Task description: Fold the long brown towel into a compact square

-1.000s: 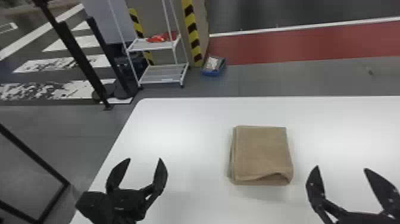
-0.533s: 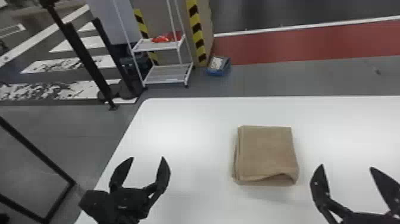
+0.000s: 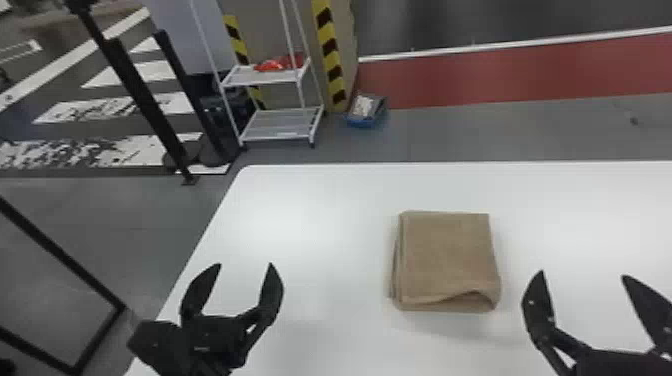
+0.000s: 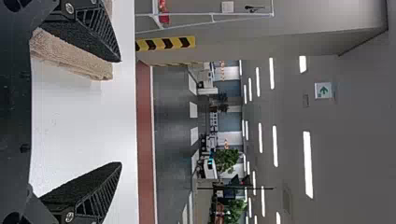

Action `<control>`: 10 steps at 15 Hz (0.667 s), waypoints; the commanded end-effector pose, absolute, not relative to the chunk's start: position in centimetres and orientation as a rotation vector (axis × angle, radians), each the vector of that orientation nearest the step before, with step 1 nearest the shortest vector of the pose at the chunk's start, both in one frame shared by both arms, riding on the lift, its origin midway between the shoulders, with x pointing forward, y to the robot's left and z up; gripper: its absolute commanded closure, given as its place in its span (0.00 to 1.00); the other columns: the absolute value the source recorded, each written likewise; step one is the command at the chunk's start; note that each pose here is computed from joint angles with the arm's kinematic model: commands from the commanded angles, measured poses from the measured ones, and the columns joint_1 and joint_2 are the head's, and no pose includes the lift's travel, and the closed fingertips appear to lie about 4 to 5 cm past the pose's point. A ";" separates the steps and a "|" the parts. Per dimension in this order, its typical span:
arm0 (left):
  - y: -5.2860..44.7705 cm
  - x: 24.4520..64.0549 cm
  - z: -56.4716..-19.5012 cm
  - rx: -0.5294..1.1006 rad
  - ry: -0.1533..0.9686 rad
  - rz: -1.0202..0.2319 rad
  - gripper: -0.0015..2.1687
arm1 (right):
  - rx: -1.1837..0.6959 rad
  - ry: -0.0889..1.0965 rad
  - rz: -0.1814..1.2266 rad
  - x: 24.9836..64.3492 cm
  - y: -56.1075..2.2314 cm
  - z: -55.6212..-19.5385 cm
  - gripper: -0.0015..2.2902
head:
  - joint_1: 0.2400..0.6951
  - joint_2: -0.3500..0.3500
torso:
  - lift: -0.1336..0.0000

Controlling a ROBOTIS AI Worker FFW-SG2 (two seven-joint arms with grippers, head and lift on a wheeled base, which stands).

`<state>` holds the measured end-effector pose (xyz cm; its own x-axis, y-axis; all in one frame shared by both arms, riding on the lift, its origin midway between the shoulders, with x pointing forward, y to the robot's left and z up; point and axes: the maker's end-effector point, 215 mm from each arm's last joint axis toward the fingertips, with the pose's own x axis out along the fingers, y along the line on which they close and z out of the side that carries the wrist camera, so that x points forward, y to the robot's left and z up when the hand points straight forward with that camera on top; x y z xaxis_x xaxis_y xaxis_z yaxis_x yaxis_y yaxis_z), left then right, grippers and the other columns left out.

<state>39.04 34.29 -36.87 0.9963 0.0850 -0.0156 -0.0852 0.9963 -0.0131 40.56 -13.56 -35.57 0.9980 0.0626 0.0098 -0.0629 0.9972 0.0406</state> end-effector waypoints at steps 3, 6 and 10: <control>34.8 39.1 -37.2 -0.027 0.019 0.094 0.03 | 0.039 -0.014 0.063 40.9 -13.5 -35.4 0.04 | 1.00 0.92 | 0.19; 35.1 39.0 -36.6 -0.019 0.011 0.098 0.03 | 0.032 -0.011 0.067 40.9 -13.5 -35.5 0.05 | 1.00 0.92 | 0.19; 35.4 38.8 -36.5 -0.013 0.008 0.105 0.03 | 0.028 -0.005 0.062 40.9 -13.6 -35.6 0.05 | 1.00 0.93 | 0.19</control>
